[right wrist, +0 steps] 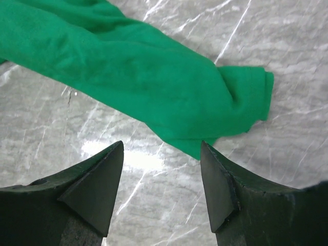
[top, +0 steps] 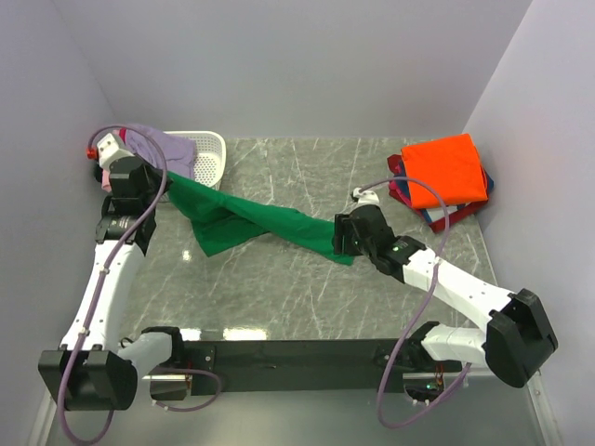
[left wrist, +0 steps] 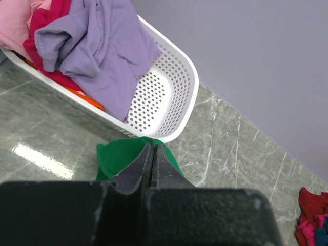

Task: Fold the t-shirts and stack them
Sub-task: Flatten the tshirt out

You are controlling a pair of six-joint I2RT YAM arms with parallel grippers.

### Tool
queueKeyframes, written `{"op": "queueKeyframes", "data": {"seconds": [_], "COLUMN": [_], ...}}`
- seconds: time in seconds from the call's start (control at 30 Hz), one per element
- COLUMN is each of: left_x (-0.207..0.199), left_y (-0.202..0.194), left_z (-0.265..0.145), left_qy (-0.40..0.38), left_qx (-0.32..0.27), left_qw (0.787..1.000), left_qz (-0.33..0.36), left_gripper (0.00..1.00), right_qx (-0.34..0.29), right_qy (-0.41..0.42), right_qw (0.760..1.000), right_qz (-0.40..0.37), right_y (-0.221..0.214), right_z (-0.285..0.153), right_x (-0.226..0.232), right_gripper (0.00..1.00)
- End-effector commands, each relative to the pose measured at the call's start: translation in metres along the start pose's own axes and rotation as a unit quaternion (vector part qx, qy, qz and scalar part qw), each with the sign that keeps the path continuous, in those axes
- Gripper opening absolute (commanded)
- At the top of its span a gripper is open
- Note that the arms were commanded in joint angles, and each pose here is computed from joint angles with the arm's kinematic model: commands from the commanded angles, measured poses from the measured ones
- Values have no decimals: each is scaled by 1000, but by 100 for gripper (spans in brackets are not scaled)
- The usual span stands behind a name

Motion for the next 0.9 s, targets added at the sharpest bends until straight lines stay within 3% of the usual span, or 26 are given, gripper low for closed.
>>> {"op": "queueKeyframes", "data": {"seconds": [0.0,0.37,0.87], "left_x": [-3,2,1], "left_y": [15,9,5], "left_z": [11,15,17], "left_qy": [-31,-33,-41], "left_qx": [-16,-1,17], "left_qw": [999,999,999], "left_qz": [-6,-5,-3], "left_gripper": [1,1,1], "right_qx": [-13,67,99], "right_qy": [-8,-39,-82], "right_qw": [1000,997,992], "right_qz": [19,11,20], "right_y": [2,-35,-52], "right_z": [-8,25,62], "right_x": [1,13,11], "right_gripper": [68,67,67]}}
Point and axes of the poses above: each gripper's point midway between its finger pads, its own z axis out along the fingers, its own x axis along the line the jaws close on, y = z × x, the point moved 8 cm from there along -z, back along the fingers
